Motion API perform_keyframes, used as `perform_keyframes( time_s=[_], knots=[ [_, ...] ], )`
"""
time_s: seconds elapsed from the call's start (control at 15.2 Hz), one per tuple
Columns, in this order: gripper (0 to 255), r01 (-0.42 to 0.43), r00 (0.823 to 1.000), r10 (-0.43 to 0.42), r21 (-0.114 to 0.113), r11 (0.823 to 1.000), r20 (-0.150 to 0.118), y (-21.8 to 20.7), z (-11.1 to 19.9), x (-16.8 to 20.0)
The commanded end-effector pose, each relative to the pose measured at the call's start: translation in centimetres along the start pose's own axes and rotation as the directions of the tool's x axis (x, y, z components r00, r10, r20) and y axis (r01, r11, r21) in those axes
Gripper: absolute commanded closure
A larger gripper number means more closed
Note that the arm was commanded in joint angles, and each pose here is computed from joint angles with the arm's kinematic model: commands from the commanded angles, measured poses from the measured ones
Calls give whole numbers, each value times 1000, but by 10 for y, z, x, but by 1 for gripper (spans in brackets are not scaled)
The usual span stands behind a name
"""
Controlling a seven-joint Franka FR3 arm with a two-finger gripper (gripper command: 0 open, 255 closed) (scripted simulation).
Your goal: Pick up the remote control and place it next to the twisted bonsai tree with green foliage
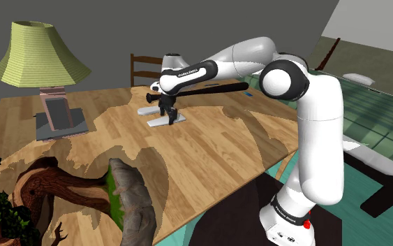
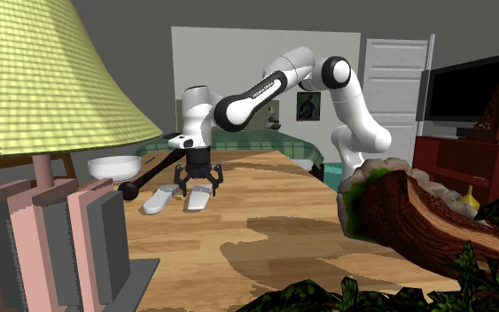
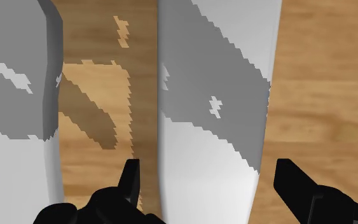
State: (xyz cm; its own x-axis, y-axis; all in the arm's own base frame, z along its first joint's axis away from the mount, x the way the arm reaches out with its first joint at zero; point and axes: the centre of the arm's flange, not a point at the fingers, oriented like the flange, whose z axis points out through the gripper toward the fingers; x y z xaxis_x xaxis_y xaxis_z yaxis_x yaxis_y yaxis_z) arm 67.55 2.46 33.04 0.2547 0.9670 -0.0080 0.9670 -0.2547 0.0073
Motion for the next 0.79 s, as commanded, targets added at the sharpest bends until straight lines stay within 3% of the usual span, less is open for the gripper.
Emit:
perform_keyframes(
  time_s=[0.0,0.4,0.46,0.73],
  knots=[
    [0,0,1000,0,-1,1000,0,0,3,-1],
    [0,0,1000,0,-1,1000,0,0,3,-1],
    [255,0,1000,0,-1,1000,0,0,3,-1],
    [255,0,1000,0,-1,1000,0,0,3,-1]
  ],
)
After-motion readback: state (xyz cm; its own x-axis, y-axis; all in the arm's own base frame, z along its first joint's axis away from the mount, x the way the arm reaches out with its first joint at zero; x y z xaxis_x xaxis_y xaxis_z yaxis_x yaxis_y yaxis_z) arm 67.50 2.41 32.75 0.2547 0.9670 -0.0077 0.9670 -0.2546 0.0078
